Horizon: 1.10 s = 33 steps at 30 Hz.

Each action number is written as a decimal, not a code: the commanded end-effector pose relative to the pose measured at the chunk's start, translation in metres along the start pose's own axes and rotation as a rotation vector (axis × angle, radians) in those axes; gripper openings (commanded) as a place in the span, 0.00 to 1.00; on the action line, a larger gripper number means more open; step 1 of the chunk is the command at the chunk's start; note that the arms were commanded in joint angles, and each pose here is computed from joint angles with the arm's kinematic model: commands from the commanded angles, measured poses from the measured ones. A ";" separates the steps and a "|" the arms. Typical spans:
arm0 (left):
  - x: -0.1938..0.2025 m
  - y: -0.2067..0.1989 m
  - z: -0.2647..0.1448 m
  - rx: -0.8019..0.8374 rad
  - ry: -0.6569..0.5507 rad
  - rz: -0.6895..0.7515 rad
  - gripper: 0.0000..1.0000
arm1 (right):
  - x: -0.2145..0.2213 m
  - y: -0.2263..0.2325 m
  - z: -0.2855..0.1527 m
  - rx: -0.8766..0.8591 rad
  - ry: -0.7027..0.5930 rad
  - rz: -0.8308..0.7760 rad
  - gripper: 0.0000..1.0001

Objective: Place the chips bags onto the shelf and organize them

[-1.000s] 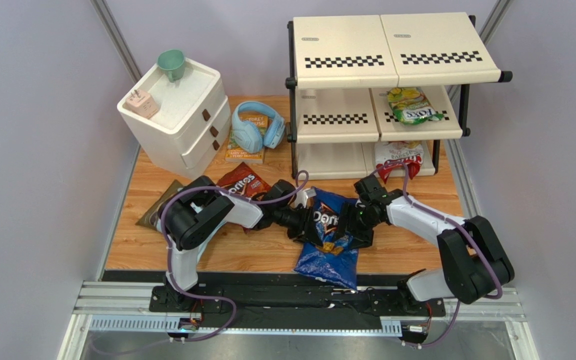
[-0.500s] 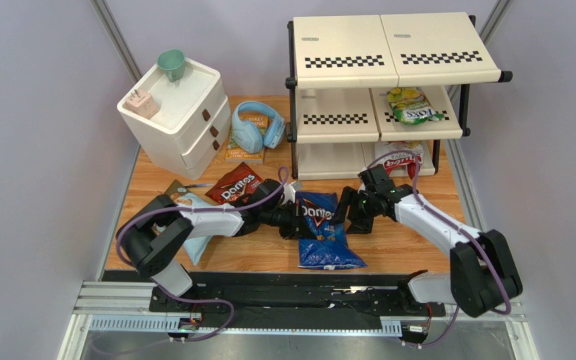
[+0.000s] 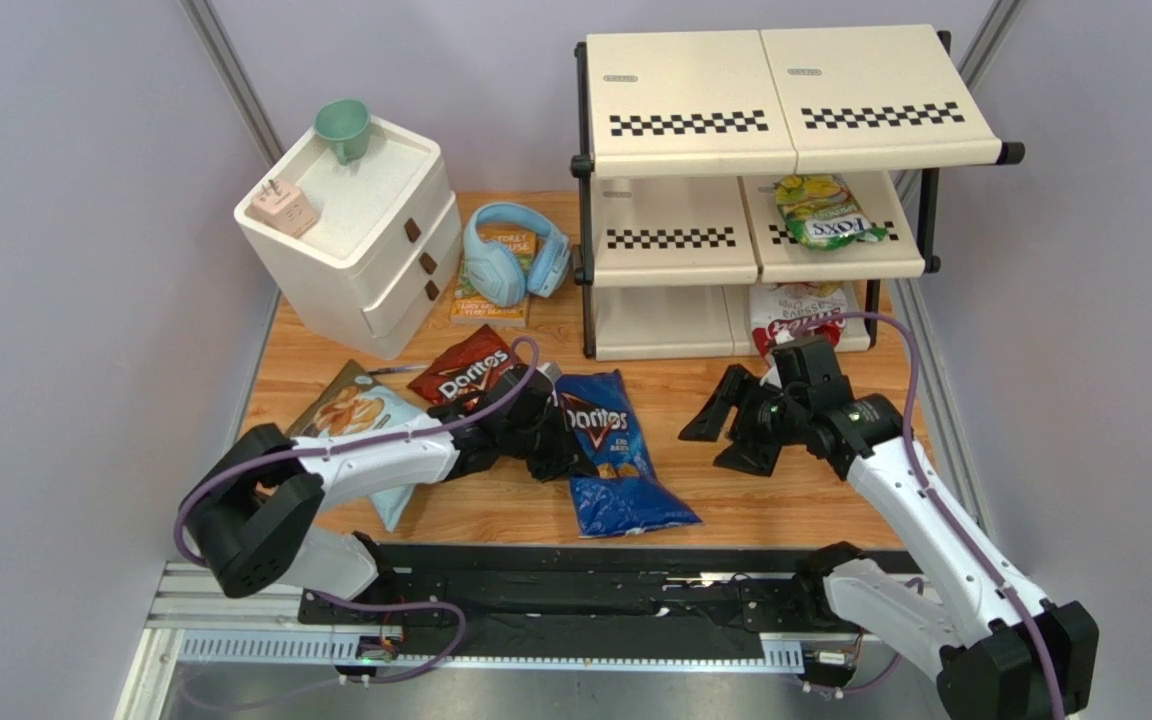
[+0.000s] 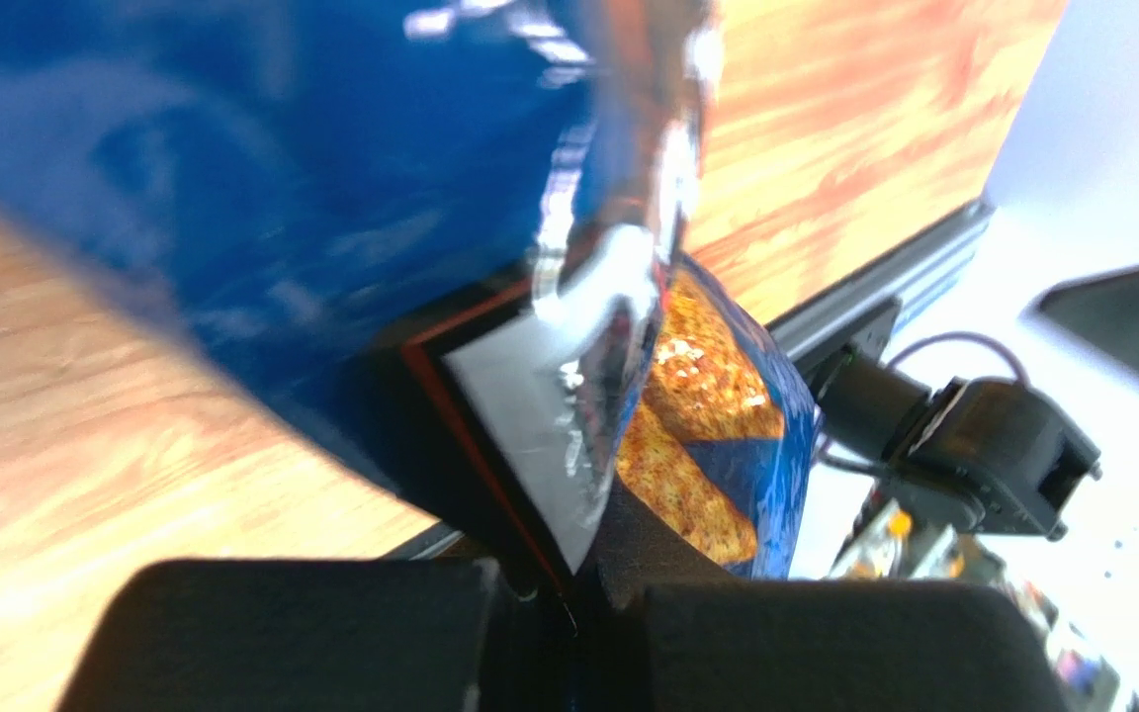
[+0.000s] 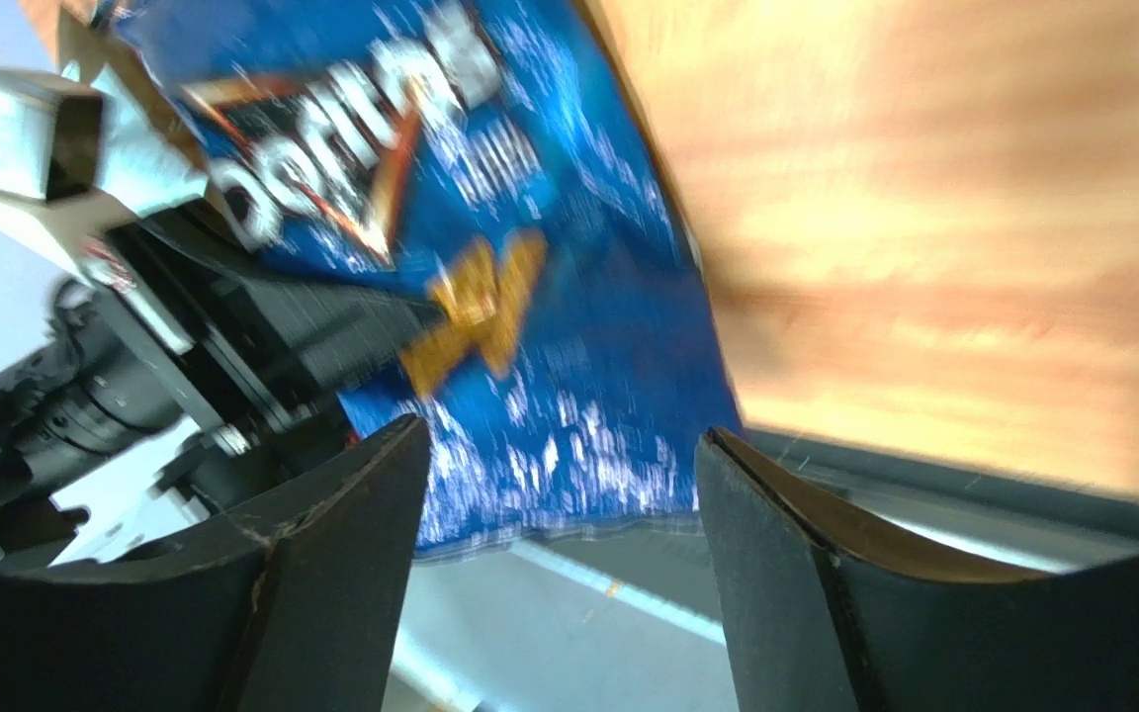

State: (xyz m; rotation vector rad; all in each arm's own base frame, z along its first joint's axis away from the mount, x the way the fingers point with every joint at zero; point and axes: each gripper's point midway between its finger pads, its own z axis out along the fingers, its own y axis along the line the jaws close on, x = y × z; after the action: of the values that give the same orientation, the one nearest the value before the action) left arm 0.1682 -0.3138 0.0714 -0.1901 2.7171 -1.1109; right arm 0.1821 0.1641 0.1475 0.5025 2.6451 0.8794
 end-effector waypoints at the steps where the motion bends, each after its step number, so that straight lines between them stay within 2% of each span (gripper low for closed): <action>1: -0.030 0.003 -0.014 -0.032 -0.200 -0.034 0.00 | 0.049 -0.014 0.002 -0.025 0.185 0.194 0.72; 3: -0.039 0.008 -0.012 -0.039 -0.258 -0.061 0.00 | 0.057 -0.016 -0.003 -0.055 0.178 0.227 0.72; 4: -0.041 0.009 -0.009 -0.042 -0.262 -0.064 0.00 | 0.064 -0.022 -0.001 -0.049 0.187 0.293 0.72; 6: -0.043 0.002 -0.004 -0.033 -0.250 -0.050 0.00 | 0.066 -0.017 -0.005 -0.102 0.170 0.319 0.75; 11: -0.036 -0.003 0.021 -0.026 -0.171 -0.050 0.00 | 0.063 -0.020 -0.005 -0.104 0.126 0.376 0.77; 12: -0.037 -0.005 0.024 -0.015 -0.170 -0.049 0.00 | 0.063 -0.018 -0.005 -0.116 0.132 0.384 0.88; 14: -0.034 -0.009 0.027 -0.006 -0.162 -0.043 0.00 | 0.061 -0.012 0.002 -0.164 0.142 0.426 0.95; 21: -0.033 -0.019 0.032 0.016 -0.144 -0.035 0.00 | 0.057 -0.022 0.015 -0.150 0.105 0.485 0.93; 28: -0.026 -0.027 0.032 0.038 -0.140 -0.033 0.00 | 0.044 -0.023 0.027 -0.158 0.044 0.555 0.95; 33: -0.022 -0.033 0.034 0.050 -0.135 -0.027 0.00 | 0.045 -0.029 0.043 -0.120 0.060 0.626 0.95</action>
State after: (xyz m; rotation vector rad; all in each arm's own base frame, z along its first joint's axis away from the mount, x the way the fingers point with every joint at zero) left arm 0.1932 -0.3352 0.0493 -0.3133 2.6459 -1.0226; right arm 0.1387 0.1781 0.0898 1.2471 2.5417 1.2065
